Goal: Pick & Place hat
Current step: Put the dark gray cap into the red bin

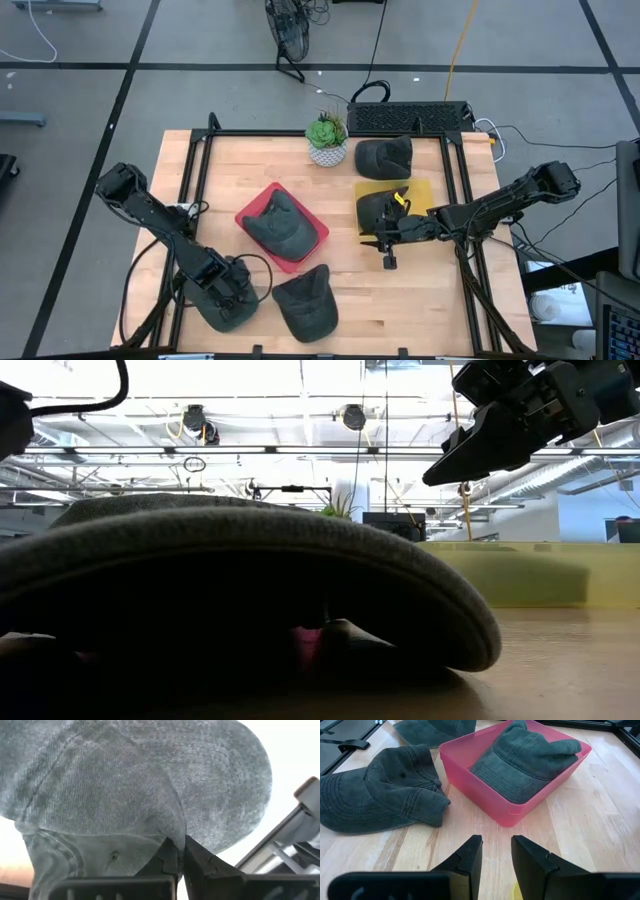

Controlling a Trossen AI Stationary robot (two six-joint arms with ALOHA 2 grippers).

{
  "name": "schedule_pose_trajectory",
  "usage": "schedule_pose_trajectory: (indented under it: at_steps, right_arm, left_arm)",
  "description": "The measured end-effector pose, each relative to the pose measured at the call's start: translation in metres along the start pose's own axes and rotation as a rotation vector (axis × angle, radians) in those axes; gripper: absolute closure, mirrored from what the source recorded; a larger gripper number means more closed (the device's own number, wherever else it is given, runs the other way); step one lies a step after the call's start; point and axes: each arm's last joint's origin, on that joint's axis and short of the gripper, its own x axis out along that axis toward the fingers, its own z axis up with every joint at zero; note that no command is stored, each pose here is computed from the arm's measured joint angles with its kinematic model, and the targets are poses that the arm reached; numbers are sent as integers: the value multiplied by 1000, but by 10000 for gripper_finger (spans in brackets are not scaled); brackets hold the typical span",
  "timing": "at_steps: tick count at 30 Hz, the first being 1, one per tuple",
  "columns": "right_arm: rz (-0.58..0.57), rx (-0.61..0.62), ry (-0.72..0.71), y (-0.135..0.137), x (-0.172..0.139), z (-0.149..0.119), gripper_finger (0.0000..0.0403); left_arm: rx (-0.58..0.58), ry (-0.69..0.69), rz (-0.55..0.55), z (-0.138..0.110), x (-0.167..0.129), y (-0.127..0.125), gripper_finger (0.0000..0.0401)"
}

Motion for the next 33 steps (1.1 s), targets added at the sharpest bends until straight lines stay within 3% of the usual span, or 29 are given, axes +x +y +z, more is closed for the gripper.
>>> schedule_pose_trajectory:
  at_steps: [5,9,13,18,26,30,33]
  right_arm:
    - [0,0,-1,0,0,0,312]
    - [0,1,-3,0,0,0,312]
    - [0,1,-4,0,0,0,312]
    - [1,1,-4,0,0,0,312]
    - [0,0,-4,0,0,0,312]
    - [0,0,-4,0,0,0,312]
    - [0,-1,-4,0,0,0,312]
  left_arm:
    - [-3,-11,-64,0,-17,-3,364]
    - [7,-64,-163,-1,-44,-9,372]
    - [55,-185,-274,-2,-79,-16,392]
    - [131,-403,-344,-1,-126,-23,375]
    - [273,-764,-209,29,-172,-17,393]
    - [322,-854,-137,47,-178,-10,377]
    - [290,-893,-56,64,-177,-5,369]
